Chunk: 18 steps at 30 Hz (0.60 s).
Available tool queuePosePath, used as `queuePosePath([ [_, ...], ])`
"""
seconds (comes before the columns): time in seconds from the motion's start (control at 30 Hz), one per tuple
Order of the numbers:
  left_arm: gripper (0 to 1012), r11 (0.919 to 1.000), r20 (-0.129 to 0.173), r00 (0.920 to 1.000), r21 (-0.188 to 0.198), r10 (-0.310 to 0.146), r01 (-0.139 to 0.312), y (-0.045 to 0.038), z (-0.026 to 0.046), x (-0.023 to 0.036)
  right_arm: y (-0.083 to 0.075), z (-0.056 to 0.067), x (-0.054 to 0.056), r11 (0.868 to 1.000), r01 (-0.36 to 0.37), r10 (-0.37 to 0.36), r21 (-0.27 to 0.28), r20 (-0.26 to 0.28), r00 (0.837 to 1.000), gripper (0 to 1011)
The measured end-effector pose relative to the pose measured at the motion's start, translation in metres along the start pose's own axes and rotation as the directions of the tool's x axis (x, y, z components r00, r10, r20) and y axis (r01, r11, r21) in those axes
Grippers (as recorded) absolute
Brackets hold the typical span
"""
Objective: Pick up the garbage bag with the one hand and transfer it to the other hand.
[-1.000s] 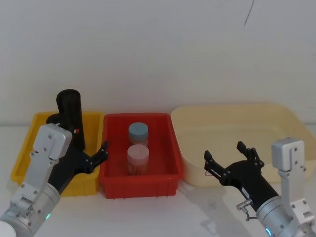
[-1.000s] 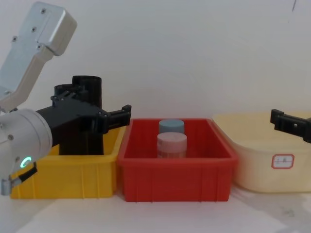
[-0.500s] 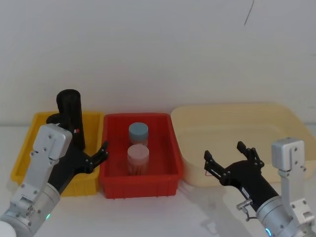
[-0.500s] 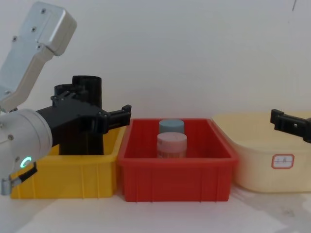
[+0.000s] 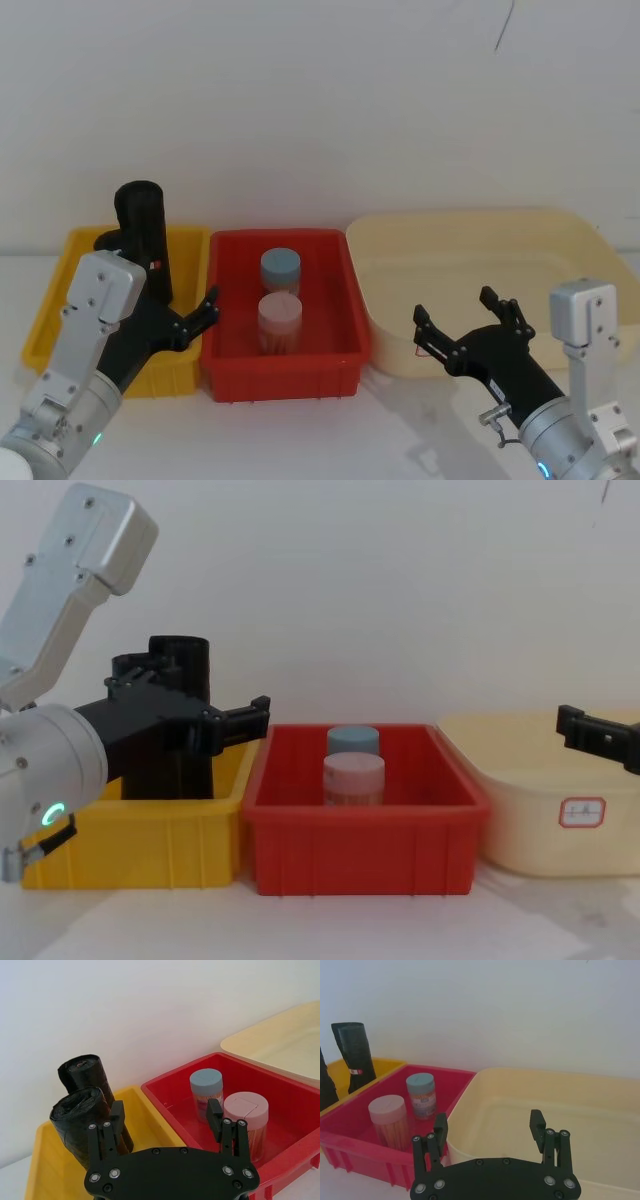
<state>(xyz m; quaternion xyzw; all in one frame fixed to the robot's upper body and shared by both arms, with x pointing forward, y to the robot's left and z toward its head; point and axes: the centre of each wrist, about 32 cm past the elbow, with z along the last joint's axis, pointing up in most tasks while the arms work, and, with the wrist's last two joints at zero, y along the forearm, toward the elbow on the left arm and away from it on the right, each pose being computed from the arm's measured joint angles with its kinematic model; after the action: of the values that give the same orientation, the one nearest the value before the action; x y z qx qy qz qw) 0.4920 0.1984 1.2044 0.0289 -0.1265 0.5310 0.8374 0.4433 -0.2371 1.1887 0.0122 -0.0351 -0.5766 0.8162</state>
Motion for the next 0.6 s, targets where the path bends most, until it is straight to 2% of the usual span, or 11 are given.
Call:
queuePosePath([
  [0.6,1000,1.0000,0.000,1.0000,0.000,0.000,0.000,0.0002,-0.0001,-0.0001,0.0000,0.0000,0.0000,1.000,0.000,0.000,0.000,0.000,1.000,1001],
])
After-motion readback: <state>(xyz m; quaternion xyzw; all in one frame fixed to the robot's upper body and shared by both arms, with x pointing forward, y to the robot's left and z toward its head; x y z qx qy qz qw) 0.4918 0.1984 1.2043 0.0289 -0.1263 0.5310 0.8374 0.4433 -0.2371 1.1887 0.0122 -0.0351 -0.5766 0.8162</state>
